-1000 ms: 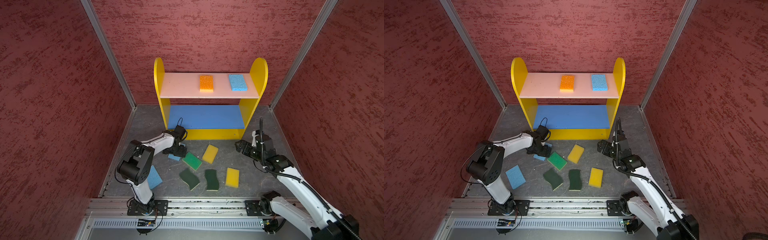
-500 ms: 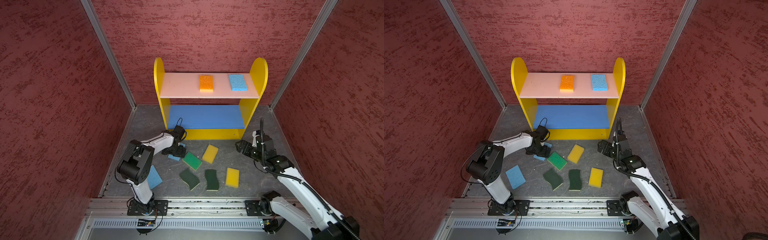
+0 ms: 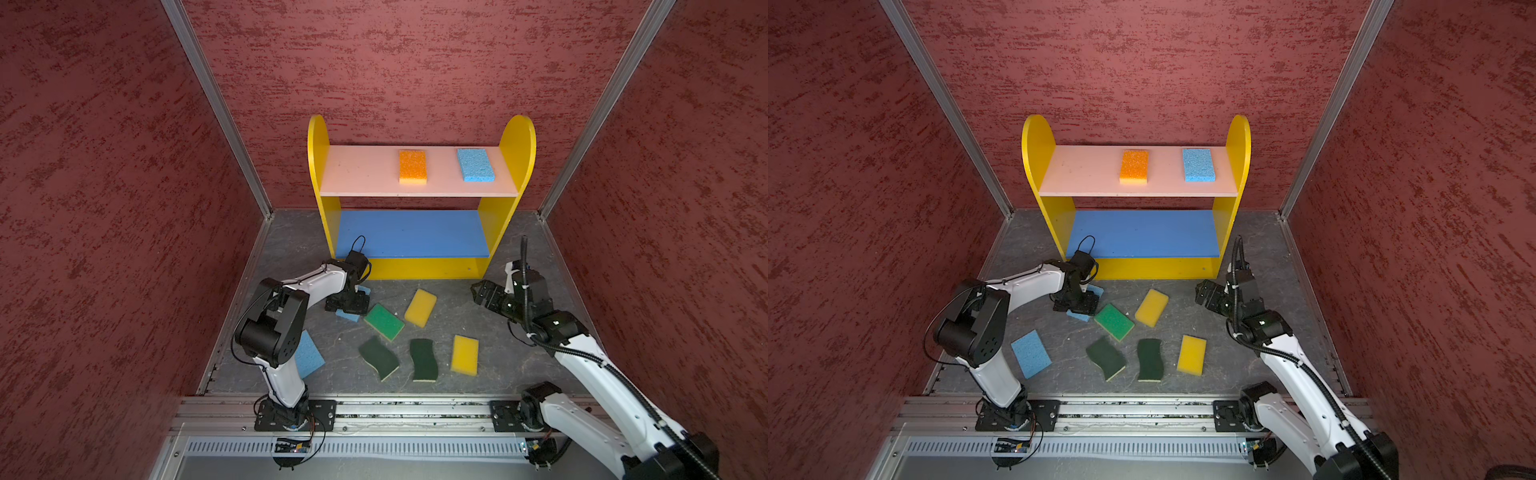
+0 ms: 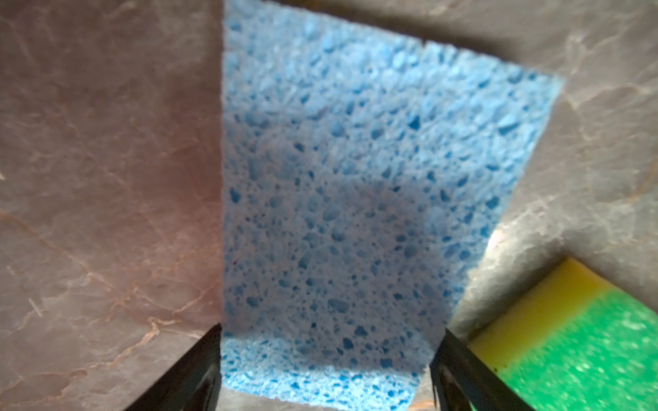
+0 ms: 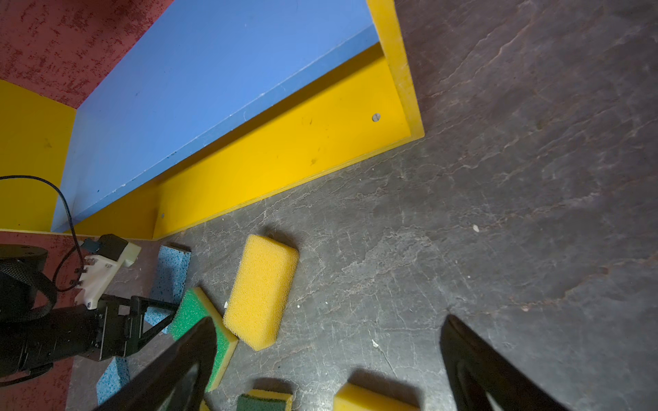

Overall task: Arrange cleaning sponges on a shelf
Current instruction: Pick up the cleaning sponge from the center of the table, then place the cleaning sponge on the shelf.

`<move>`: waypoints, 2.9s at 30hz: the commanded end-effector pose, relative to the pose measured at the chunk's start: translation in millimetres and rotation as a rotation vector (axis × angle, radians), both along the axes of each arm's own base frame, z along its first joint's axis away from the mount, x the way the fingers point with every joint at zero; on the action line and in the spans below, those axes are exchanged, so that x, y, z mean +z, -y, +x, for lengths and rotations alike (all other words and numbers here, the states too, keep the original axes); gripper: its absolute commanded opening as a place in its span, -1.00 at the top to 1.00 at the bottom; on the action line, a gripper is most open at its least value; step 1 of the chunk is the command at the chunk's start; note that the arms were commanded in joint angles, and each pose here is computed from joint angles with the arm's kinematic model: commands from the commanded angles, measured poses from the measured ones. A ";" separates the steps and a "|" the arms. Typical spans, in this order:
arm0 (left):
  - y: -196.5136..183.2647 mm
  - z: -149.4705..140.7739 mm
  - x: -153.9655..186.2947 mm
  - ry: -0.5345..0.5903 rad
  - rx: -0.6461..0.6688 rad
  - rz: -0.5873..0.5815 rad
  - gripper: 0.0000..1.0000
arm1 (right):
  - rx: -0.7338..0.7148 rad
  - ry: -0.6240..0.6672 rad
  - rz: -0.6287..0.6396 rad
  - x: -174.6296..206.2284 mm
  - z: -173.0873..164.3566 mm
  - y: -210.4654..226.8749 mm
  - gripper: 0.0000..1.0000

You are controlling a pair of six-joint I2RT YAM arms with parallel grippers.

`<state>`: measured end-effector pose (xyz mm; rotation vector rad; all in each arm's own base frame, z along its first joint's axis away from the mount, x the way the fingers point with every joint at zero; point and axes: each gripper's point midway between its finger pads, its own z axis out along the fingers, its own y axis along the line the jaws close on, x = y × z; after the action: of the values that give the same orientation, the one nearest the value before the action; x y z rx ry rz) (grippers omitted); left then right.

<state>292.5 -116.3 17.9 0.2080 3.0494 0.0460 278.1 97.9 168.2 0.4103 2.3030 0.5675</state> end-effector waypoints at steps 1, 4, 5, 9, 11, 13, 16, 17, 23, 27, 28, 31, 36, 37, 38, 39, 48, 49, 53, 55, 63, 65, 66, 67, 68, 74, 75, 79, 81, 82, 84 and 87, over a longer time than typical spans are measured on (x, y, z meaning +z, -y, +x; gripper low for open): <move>8.4 -14.4 -7.9 -0.054 -0.012 0.001 -0.73 | -0.001 0.002 -0.011 -2.8 0.6 2.7 -0.98; 13.2 -19.6 -6.2 -0.056 -0.016 -0.001 -0.75 | 0.000 0.002 -0.011 -3.3 0.6 2.8 -0.98; 13.8 -21.0 -5.2 -0.056 -0.015 -0.001 -0.76 | 0.003 0.002 -0.010 -2.8 0.6 2.3 -0.98; 11.4 -21.4 -5.5 -0.049 0.011 0.008 -0.78 | 0.006 0.002 -0.009 -3.4 0.6 1.7 -0.98; 9.4 -19.5 -6.6 -0.045 0.032 0.011 -0.78 | 0.007 0.002 -0.008 -3.2 0.5 1.6 -0.97; 7.9 -17.3 -8.1 -0.043 0.059 0.005 -0.77 | 0.005 0.002 -0.009 -3.0 0.3 2.2 -0.98; 6.4 -13.6 -9.8 -0.032 0.085 -0.004 -0.76 | 0.005 0.002 -0.012 -2.6 -0.9 3.0 -0.97; 6.9 -12.1 -9.6 -0.027 0.089 -0.006 -0.76 | 0.005 0.005 -0.014 -2.0 -1.2 3.6 -0.98; 7.2 -8.2 -12.3 -0.013 0.093 -0.003 -0.72 | 0.001 0.005 -0.015 -1.3 -1.2 4.4 -0.98; 9.2 -7.2 -10.2 -0.003 0.086 -0.013 -0.68 | 0.002 0.001 -0.011 -1.8 -1.3 3.7 -0.98; 9.7 -7.3 -9.6 -0.002 0.086 -0.016 -0.67 | 0.003 0.002 -0.011 -1.3 -1.4 3.4 -0.98; 10.4 -9.2 -11.6 -0.012 0.082 -0.020 -0.59 | 0.002 0.004 -0.009 -0.6 -1.7 3.5 -0.98; 10.8 -12.3 -16.3 -0.034 0.083 -0.013 -0.43 | 0.000 0.003 -0.005 -0.9 -3.1 4.1 -0.97; 10.1 -13.5 -16.3 -0.036 0.081 -0.007 -0.42 | 0.000 0.001 -0.006 -1.2 -3.3 4.2 -0.98; 10.0 -14.1 -15.6 -0.037 0.080 -0.005 -0.40 | -0.002 0.002 -0.006 -0.7 -3.6 4.6 -0.98; 10.0 -14.7 -14.0 -0.035 0.080 -0.004 -0.40 | 0.000 0.002 -0.008 -0.9 -3.9 4.6 -0.98; 11.6 -24.2 27.3 0.024 0.060 -0.002 -0.41 | 0.005 0.010 -0.010 1.8 -3.1 4.1 -0.97; 12.6 -25.3 33.7 0.032 0.049 0.008 -0.41 | 0.007 0.010 -0.008 1.8 -3.0 3.5 -0.98; 19.2 -30.2 58.7 0.069 0.006 0.023 -0.41 | 0.011 0.010 0.003 2.7 -3.6 2.1 -0.98; 23.3 -32.3 74.6 0.101 -0.005 0.009 -0.42 | 0.010 0.012 0.007 4.0 -4.5 2.1 -0.98; 32.2 -48.0 142.8 0.232 -0.055 -0.039 -0.41 | 0.007 0.022 0.019 9.4 -5.3 1.8 -0.97; 33.7 -52.3 159.5 0.265 -0.074 -0.038 -0.41 | 0.007 0.025 0.025 11.7 -4.6 1.0 -0.98; 34.5 -54.7 168.9 0.283 -0.088 -0.037 -0.42 | 0.016 0.030 0.031 13.5 -4.5 -0.8 -0.98; 35.1 -57.0 176.6 0.298 -0.100 -0.034 -0.41 | 0.031 0.037 0.040 15.6 -4.2 -3.7 -0.97; 35.8 -59.3 185.8 0.314 -0.113 -0.033 -0.42 | 0.049 0.045 0.051 18.0 -3.9 -7.1 -0.97; 38.4 -63.8 243.5 0.427 -0.148 -0.061 -0.42 | 0.070 0.055 0.074 23.0 -2.3 -12.5 -0.98; 38.6 -63.2 252.6 0.443 -0.149 -0.072 -0.42 | 0.072 0.051 0.074 22.1 -2.8 -13.0 -0.97; 40.6 -51.9 283.9 0.518 -0.157 -0.091 -0.41 | 0.076 0.034 0.085 21.3 -3.2 -15.1 -0.97; 45.1 -43.0 302.4 0.568 -0.175 -0.103 -0.41 | 0.084 0.032 0.094 23.0 -3.7 -17.0 -0.97; 47.4 -39.1 309.9 0.588 -0.182 -0.109 -0.41 | 0.091 0.033 0.098 24.3 -3.9 -18.3 -0.97; 50.4 -29.5 325.7 0.624 -0.180 -0.125 -0.41 | 0.131 0.046 0.116 29.6 -5.1 -25.1 -0.97; 48.9 -13.8 341.9 0.646 -0.144 -0.117 -0.39 | 0.155 0.051 0.133 34.0 -4.5 -30.0 -0.97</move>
<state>265.7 -170.0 350.7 0.3302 2.3968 -0.1199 267.9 119.9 179.1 0.3199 2.3209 0.7341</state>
